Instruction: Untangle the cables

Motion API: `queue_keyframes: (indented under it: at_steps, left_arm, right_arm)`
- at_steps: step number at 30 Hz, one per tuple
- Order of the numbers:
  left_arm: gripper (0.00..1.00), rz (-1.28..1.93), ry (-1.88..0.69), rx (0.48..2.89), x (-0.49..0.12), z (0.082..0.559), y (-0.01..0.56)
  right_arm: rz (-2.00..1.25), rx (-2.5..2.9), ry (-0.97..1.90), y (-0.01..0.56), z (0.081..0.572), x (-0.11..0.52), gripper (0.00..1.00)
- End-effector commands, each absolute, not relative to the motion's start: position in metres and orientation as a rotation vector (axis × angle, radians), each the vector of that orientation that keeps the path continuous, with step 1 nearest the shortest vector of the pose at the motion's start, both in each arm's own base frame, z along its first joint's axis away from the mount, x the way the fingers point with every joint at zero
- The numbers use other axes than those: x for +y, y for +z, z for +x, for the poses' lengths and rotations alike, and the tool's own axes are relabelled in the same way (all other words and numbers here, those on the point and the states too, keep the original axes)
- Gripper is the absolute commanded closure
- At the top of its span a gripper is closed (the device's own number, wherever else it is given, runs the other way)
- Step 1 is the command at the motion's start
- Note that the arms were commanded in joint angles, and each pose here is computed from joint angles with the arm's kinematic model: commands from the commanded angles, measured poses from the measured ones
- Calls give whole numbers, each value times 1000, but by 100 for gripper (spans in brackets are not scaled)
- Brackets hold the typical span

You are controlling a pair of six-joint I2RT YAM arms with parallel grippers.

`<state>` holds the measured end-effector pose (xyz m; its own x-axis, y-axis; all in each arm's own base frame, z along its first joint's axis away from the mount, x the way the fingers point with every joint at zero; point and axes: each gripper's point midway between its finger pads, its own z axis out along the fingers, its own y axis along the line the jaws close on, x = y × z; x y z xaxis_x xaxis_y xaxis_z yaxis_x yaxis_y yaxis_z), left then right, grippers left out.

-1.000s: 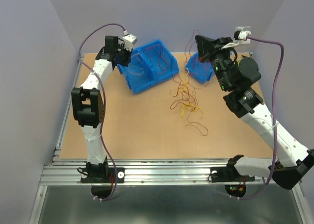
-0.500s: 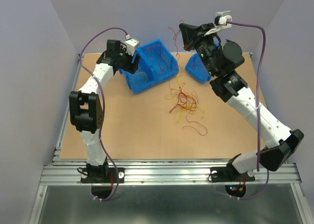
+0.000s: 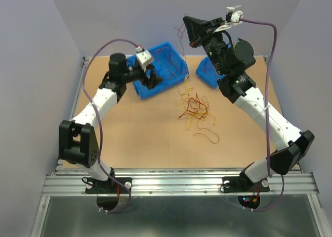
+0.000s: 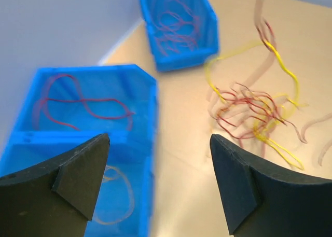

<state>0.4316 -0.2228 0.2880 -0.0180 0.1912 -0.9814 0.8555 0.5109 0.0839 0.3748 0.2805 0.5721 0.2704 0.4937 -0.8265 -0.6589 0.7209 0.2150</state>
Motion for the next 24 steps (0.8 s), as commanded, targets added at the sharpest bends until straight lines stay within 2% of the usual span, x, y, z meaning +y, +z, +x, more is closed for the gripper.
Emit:
queue_keyframes:
  at_steps: [1,4,7,18,21,23,24]
  left_arm:
    - [10,975,-779,1390,-253,385,266]
    - [10,949,-820,1387,-265,359,232]
    - [9,926,-878,1378,-284,349,230]
    - [13,871,-998,1379,-336,366,222]
    - [22,823,-977,1455,-343,386,208]
    - [49,801,-946,1493,-344,400,200]
    - [72,799,-934,1544,-344,404,186]
  right_arm:
    - [-52,784,817,653,331,234,100]
    - [-13,756,813,659,329,226,100]
    - [6,740,820,662,328,223,99]
    - [33,737,818,657,336,223,99]
    - [38,720,825,663,334,222,100]
    - [28,708,829,668,334,226,99]
    - [24,710,829,667,338,229,99]
